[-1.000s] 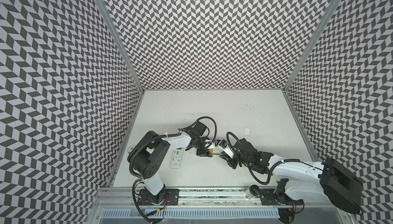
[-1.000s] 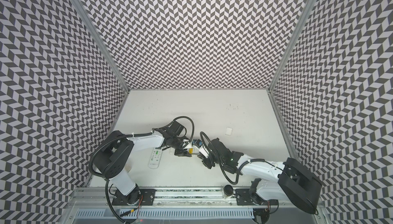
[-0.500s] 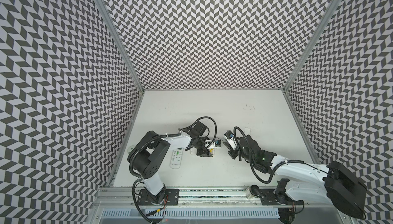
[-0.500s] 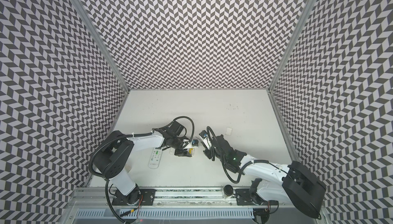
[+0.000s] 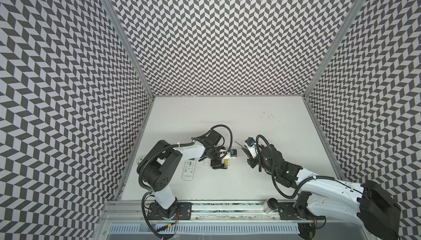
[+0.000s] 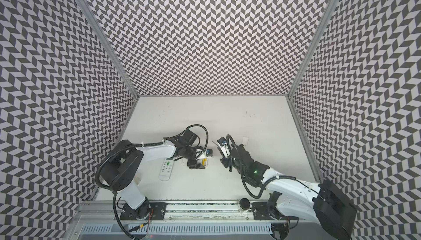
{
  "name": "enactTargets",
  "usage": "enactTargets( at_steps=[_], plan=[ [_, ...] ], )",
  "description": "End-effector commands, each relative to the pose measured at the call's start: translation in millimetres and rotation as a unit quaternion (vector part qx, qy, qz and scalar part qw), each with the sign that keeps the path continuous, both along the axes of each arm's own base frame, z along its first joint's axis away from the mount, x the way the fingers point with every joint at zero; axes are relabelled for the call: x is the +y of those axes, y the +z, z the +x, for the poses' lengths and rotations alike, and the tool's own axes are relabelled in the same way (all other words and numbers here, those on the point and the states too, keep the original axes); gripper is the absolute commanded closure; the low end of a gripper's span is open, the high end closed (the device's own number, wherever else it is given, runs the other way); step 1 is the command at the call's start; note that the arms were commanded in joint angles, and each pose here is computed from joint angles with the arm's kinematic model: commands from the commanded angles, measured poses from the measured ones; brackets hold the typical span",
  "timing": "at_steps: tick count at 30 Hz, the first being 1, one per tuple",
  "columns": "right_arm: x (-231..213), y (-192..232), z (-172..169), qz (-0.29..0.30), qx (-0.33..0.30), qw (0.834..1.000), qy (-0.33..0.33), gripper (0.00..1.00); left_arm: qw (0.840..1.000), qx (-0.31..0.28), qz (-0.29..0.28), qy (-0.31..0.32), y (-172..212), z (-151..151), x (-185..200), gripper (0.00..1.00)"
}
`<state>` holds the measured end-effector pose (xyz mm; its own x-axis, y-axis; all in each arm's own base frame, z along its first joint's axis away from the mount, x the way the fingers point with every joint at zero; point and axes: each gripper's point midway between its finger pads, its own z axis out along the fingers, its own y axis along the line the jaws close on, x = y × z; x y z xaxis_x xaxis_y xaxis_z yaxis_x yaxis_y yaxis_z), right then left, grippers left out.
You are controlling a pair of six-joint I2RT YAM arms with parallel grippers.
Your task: Unload the batteries from the remote control
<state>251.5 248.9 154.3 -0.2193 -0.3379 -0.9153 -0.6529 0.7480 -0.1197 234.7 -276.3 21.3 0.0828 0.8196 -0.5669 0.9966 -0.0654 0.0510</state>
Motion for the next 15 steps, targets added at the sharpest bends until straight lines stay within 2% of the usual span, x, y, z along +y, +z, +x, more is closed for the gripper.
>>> enactTargets(
  at_steps=[1, 7, 15],
  plan=[
    [-5.2, 9.8, 3.7, 0.016, -0.014, 1.000, -0.014, 1.00, 1.000, 0.010, 0.016, 0.004, -2.6, 3.0, 3.4, 0.27],
    [-9.9, 12.7, 5.4, 0.021, -0.017, 0.999, -0.020, 1.00, 1.000, 0.019, -0.008, 0.000, 11.3, 9.1, -5.4, 0.24],
    [-20.8, 19.9, 8.1, 0.036, -0.020, 0.999, -0.032, 1.00, 1.000, -0.013, -0.007, -0.003, 15.0, 28.6, -8.6, 0.22]
  ],
)
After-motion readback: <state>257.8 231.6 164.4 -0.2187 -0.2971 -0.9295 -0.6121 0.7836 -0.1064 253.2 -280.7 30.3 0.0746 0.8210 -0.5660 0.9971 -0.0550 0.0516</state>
